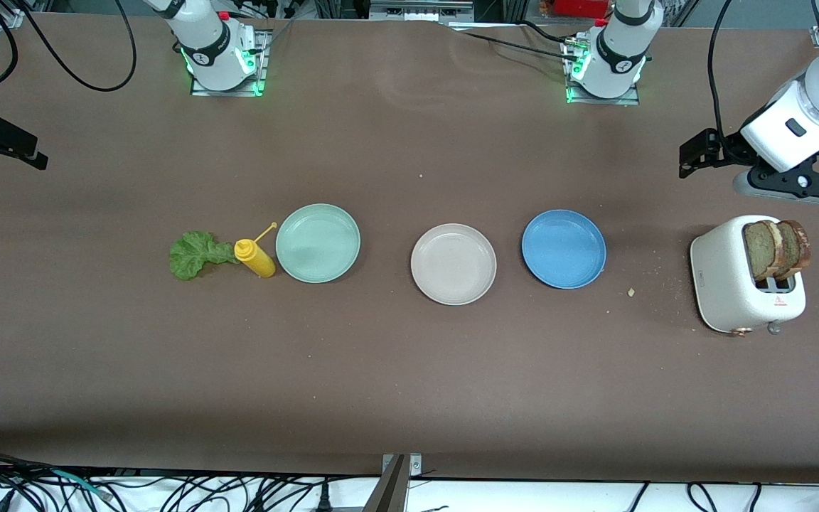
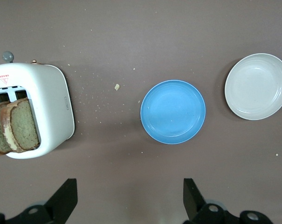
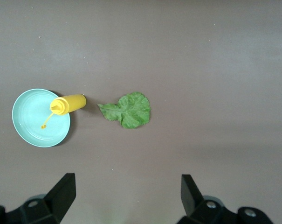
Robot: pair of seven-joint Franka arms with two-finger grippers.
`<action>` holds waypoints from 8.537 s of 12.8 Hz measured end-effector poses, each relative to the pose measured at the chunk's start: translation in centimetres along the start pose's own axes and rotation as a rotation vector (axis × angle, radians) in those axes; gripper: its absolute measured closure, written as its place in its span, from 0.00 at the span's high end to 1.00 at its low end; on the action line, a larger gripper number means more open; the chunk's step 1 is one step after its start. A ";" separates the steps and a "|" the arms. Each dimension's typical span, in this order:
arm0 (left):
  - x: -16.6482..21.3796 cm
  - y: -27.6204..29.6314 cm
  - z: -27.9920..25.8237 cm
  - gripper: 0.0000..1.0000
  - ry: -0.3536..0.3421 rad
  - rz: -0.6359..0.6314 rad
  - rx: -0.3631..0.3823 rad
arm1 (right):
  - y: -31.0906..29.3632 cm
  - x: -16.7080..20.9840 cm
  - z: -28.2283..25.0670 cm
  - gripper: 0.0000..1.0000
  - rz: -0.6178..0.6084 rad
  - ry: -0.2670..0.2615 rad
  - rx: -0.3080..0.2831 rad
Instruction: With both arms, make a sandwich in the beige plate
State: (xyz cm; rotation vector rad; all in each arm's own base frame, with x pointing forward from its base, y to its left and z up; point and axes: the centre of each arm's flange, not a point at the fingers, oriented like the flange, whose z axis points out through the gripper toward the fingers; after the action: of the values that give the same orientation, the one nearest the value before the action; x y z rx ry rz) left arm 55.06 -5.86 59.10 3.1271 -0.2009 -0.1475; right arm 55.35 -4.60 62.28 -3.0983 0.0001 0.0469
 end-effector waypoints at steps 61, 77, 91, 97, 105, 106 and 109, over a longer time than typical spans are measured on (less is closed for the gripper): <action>0.0 -0.4 0.1 1.00 -0.001 -0.007 -0.001 | -3.5 1.0 1.9 1.00 -0.081 -0.042 -0.003; 3.7 -18.4 12.6 1.00 0.026 -0.036 0.072 | -4.1 1.6 3.2 1.00 -0.091 -0.065 -0.004; 0.6 -22.1 21.1 0.53 0.061 -0.044 0.069 | -12.2 0.5 4.2 1.00 -0.241 -0.130 -0.016; 0.2 -22.3 18.9 0.12 0.049 -0.052 0.072 | -14.7 0.1 4.4 1.00 -0.290 -0.141 -0.027; 2.0 -13.7 5.1 0.08 -0.012 0.051 0.063 | -15.8 -0.3 4.6 1.00 -0.311 -0.155 -0.031; 2.5 -10.9 4.7 0.08 -0.012 0.059 0.062 | -15.7 -0.4 4.6 1.00 -0.309 -0.162 -0.032; 4.0 0.7 6.0 0.08 -0.041 0.107 0.046 | -15.4 -0.4 4.6 1.00 -0.304 -0.170 -0.032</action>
State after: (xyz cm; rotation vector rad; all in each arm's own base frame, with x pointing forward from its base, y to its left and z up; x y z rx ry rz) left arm 58.32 -7.08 52.78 3.1513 -0.3769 -0.2087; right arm 54.80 11.00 58.31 -3.0748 -0.4782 0.3004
